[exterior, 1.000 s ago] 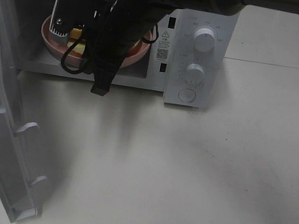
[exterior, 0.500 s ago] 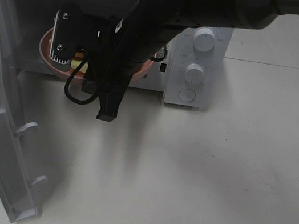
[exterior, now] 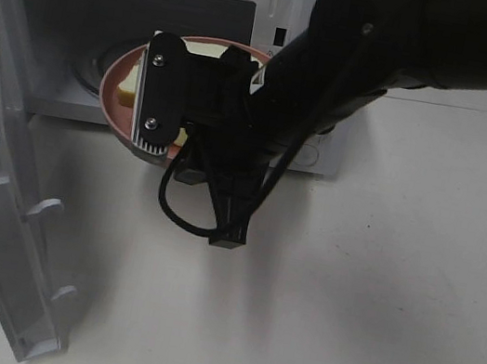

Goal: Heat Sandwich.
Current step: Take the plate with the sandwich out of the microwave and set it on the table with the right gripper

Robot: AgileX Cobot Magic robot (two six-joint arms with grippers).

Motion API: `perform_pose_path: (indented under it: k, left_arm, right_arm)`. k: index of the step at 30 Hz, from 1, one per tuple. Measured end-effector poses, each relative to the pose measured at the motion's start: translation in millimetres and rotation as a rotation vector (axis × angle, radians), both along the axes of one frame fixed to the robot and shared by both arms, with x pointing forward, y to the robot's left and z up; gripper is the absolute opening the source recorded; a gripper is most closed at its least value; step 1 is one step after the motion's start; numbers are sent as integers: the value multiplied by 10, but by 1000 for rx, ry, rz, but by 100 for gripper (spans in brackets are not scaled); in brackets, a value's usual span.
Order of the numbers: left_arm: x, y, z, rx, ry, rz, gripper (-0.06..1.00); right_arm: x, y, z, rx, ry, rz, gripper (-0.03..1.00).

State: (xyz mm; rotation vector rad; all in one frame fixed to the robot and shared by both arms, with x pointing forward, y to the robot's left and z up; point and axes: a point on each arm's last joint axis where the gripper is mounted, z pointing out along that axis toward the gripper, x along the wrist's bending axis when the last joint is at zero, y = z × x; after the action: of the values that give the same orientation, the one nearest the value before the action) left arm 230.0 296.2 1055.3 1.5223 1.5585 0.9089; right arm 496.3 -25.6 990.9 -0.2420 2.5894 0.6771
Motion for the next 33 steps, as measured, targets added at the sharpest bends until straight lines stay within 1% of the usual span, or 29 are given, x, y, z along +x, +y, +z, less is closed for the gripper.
perform_pose_path:
  k: [12, 20, 26, 33]
  left_arm:
    - [0, 0, 0, 0, 0, 0, 57]
    - [0, 0, 0, 0, 0, 0, 57]
    - [0, 0, 0, 0, 0, 0, 57]
    - [0, 0, 0, 0, 0, 0, 57]
  right_arm:
    - [-467, -334, -8, -17, 11, 26, 5]
    - [-629, -512, 42, 5, 11, 5, 5]
    - [-812, -712, 32, 10, 16, -6, 5]
    - [-942, -853, 16, 15, 25, -19, 5]
